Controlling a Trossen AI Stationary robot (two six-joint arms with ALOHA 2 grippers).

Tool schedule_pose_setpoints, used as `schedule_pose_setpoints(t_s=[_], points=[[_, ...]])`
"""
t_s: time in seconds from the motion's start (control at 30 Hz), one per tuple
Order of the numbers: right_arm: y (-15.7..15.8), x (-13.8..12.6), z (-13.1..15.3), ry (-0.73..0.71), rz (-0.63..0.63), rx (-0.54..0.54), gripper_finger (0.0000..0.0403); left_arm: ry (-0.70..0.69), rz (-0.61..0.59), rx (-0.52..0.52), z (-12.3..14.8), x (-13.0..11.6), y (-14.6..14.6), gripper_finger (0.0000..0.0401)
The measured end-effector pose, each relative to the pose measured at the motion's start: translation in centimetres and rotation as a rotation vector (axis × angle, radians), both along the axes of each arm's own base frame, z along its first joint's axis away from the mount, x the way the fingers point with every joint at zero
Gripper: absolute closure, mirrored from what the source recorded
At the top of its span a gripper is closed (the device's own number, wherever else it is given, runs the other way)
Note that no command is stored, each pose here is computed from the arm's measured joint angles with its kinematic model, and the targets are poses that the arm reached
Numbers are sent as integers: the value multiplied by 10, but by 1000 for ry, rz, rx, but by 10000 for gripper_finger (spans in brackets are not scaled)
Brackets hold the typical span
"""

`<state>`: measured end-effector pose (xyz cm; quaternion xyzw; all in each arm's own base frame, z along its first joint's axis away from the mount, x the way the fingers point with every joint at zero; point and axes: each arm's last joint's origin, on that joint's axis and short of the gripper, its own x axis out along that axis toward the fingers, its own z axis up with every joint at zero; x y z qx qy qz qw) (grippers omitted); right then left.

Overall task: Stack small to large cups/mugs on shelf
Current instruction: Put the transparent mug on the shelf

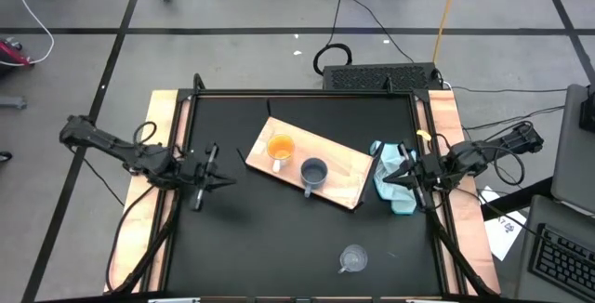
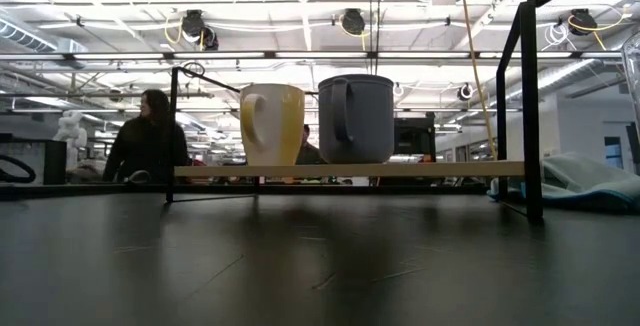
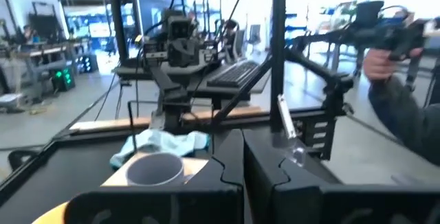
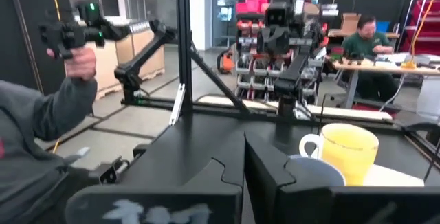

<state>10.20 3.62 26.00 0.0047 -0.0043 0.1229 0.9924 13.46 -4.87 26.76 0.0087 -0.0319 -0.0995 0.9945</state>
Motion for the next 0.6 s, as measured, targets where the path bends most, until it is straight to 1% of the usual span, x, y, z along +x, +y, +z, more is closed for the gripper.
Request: schedule_pose_setpoints(t_s=[0.07,0.2,0.4,0.6], points=[[0,0,1,-9,0,-6,403,-10,-11,-6,-3,-4,0,401],[0,0,1,-11,0,-19,403,20,-20,9,-13,-8,-1,401],[0,0,1,-13,-1,-27,403,39,74,60,-25,-14,2,401],[0,0,0,-11,-1,-40,403,23,103,36,-28,-23,8,401]])
